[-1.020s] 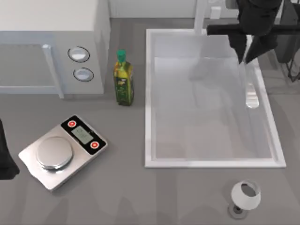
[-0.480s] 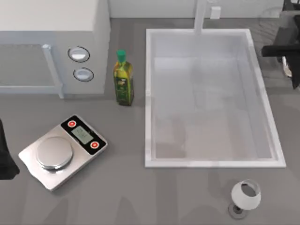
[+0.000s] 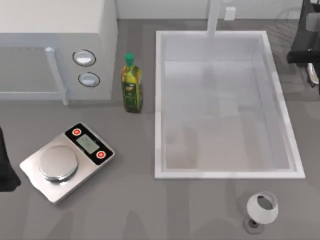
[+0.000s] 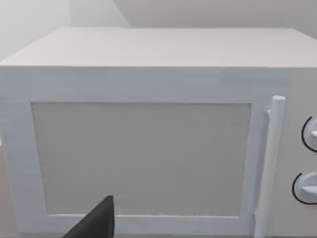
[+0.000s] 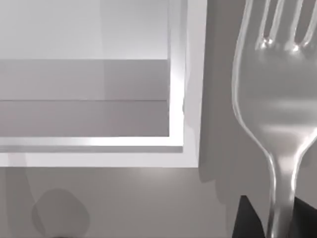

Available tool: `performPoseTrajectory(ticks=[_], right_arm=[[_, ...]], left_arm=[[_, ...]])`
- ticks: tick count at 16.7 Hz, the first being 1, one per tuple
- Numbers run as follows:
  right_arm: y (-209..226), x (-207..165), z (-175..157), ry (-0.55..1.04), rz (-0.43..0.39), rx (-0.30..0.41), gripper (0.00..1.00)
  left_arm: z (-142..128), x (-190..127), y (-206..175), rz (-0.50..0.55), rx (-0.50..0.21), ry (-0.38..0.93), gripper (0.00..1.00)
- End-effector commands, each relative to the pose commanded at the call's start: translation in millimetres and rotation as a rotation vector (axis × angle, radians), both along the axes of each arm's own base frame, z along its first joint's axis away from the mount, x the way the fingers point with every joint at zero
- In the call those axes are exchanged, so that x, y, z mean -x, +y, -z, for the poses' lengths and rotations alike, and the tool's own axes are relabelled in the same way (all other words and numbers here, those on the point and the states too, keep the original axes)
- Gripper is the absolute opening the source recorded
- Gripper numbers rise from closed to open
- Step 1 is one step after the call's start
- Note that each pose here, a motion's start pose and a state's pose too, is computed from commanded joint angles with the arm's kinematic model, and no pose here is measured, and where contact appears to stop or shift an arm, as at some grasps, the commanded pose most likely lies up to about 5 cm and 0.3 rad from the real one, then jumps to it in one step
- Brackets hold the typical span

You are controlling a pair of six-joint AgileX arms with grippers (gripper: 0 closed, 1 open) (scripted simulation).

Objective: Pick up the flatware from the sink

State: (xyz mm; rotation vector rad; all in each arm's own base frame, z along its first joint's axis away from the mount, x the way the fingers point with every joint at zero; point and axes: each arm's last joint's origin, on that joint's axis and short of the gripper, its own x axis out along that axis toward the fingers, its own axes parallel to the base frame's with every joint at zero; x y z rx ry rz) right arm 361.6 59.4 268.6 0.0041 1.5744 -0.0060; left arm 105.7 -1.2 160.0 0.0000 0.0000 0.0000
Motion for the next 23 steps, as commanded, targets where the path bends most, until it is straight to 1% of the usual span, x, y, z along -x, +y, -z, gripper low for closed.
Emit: performPoseTrajectory(ticks=[3,8,10,12,15,23], right_arm=[[0,-2,20,0.006,0.001,0.001,0.0],[-1,-4,83,-0.017,0.002,-0.003,0.0],[-2,-1,101,-0.009,0.003,-0.002,0.0],[-2,0,109,-0.004,0.004,-0.001,0.0],[-2,0,109,-0.004,0.004,-0.001,0.0],[-2,0,109,-0.004,0.004,-0.001,0.6]], left_arm=[[0,0,0,0.0,0.0,0.0,1.0],[0,0,0,0.0,0.0,0.0,1.0],[0,0,0,0.0,0.0,0.0,1.0],[0,0,0,0.0,0.0,0.0,1.0],[0,0,0,0.0,0.0,0.0,1.0],[0,0,0,0.0,0.0,0.0,1.0]])
